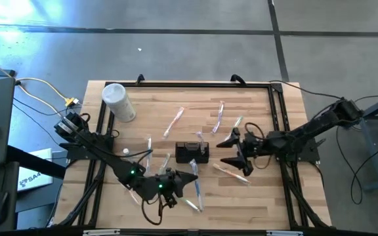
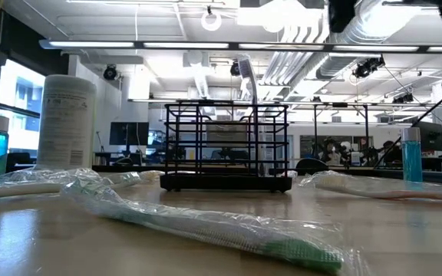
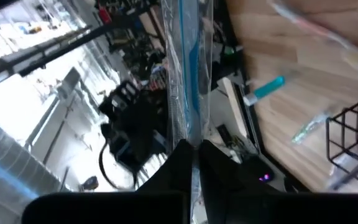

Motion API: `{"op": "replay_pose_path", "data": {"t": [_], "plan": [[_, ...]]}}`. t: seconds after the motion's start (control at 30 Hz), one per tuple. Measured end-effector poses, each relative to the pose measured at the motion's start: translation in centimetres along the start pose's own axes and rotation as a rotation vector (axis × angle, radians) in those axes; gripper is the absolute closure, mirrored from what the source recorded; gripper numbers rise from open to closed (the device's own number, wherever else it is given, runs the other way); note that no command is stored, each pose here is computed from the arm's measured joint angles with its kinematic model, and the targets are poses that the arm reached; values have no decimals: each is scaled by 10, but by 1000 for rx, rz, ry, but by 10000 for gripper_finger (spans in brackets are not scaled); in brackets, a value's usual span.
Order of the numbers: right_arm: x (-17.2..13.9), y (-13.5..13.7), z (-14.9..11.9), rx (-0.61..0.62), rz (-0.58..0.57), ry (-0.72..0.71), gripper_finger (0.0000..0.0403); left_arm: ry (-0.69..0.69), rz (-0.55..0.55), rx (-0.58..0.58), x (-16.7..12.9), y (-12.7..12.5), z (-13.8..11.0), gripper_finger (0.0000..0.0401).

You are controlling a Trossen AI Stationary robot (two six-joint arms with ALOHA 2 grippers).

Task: Pick & Place toothbrushing station
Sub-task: Put the top blue toothbrush into the black mesh

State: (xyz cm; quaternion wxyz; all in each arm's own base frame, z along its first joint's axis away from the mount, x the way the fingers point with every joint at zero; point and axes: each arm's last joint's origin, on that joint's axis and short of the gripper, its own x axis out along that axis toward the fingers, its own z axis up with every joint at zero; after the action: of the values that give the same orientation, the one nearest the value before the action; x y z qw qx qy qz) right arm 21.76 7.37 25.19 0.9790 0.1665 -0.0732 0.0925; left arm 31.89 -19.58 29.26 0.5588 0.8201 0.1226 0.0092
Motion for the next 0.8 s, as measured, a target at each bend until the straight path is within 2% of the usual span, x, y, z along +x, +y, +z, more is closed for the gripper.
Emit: {"op": "replay_pose_path", "data": {"t": [0.23,0.57,0.8], "plan": [[31,-5,2,14,115,57,113,-21,-2,-20,15,-4,-14,395],[61,-5,-4,36,96,104,123,-48,0,-57,23,-6,-21,395],[64,-4,0,42,98,94,124,-50,-5,-60,23,-7,-21,395]]}}
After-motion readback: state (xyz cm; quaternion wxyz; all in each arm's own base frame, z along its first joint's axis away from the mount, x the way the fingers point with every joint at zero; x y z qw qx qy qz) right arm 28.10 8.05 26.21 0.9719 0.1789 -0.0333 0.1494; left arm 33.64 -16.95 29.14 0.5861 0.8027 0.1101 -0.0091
